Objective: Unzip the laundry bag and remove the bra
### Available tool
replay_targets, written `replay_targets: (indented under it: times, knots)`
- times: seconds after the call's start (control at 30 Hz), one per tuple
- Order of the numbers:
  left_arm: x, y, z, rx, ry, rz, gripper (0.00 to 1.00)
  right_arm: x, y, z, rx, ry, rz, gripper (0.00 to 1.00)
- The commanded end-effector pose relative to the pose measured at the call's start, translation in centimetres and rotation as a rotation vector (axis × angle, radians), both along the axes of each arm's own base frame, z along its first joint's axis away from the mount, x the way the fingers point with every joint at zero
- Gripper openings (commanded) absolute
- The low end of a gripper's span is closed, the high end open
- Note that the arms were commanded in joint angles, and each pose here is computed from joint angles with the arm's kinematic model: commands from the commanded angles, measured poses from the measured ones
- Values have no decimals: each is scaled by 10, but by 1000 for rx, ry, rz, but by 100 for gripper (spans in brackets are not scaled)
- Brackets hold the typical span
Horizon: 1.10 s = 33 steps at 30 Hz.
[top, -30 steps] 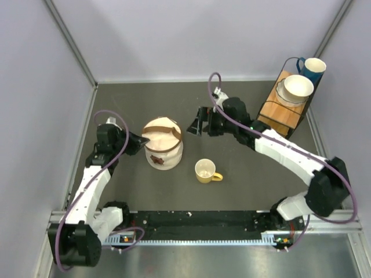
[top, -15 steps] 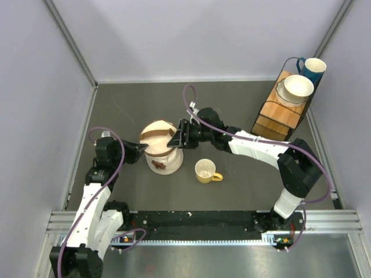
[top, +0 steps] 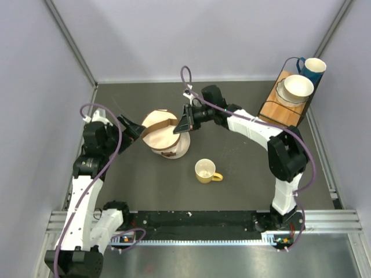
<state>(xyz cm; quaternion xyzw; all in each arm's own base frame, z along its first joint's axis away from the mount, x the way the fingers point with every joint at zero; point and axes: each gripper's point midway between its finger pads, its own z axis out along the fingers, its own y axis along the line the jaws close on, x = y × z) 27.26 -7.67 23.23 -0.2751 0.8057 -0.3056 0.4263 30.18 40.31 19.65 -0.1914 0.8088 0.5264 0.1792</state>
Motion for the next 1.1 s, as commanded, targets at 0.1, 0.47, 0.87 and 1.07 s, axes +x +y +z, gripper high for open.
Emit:
replay_targets:
  times: [0.1,0.47,0.87,1.07]
  knots:
    - [14,-1,12,273,-89,-247,99,-33,-20,24,55,-134,376,0]
    - [22,-63,7,20,-200,-589,96,-52,-28,18,75,-117,472,0]
    - [31,-58,0,-6,-90,-533,0,8,-40,-6,-242,-141,156,80]
    - [35,-25,16,24,-81,-224,0,28,-64,21,-329,-197,-64,88]
